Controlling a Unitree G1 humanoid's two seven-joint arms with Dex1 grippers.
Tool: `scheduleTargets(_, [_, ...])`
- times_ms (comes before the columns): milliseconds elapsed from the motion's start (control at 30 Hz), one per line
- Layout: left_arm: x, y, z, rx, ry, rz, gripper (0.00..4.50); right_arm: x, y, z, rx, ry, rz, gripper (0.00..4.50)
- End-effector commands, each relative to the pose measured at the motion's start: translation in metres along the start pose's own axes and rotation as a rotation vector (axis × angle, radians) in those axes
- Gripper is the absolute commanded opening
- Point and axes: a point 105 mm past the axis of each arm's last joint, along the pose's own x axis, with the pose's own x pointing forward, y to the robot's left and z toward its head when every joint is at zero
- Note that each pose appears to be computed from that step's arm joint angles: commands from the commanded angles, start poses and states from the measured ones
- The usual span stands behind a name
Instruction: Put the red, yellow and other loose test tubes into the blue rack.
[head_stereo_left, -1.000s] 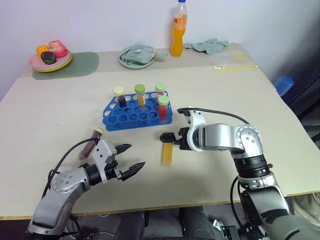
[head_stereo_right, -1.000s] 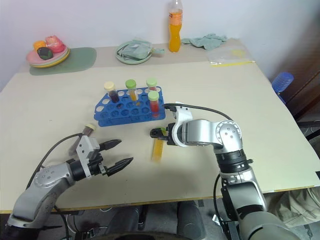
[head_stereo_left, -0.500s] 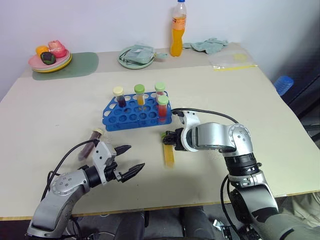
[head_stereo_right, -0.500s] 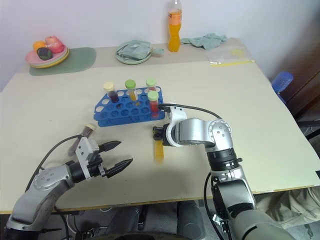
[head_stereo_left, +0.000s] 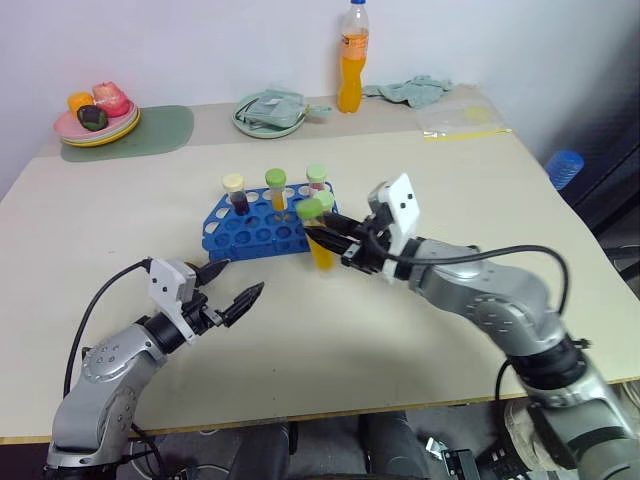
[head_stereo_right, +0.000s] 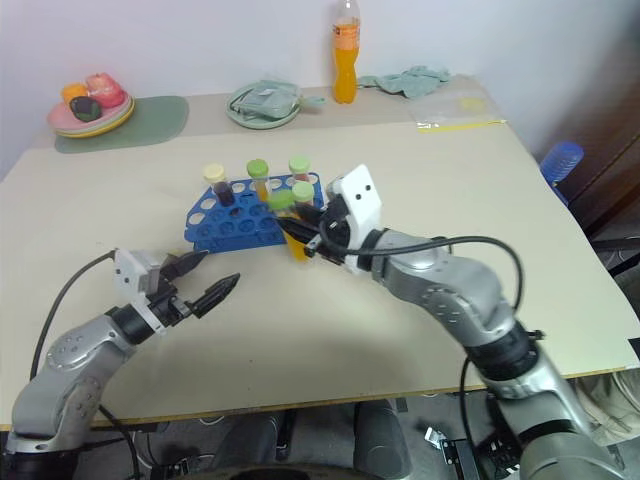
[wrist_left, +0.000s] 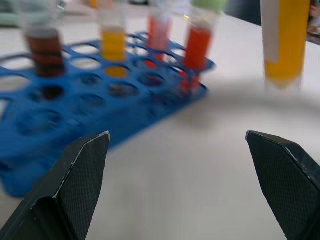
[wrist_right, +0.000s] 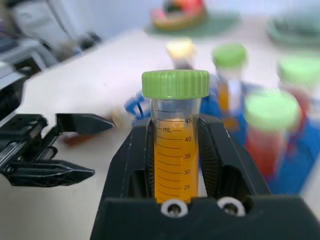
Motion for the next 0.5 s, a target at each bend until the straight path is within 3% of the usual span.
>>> scheduleTargets(33, [-0.004,0.011,0.008,0.021,-0.012,0.041,4.5,0.023,0.008,0.024,-0.135,-0.201,0.034,0.88])
scheduleTargets(200, [-0.01,0.022,0.012,0.036,-0.011,0.089,4.5,0.055,-0.001,0.007,-0.242,-0.229,-0.048,0.88])
scheduleTargets(500, [-0.02,0.024,0.014,0.045,-0.011,0.123,4.5,0.063,-0.022,-0.02,-0.281,-0.214,-0.164,0.88])
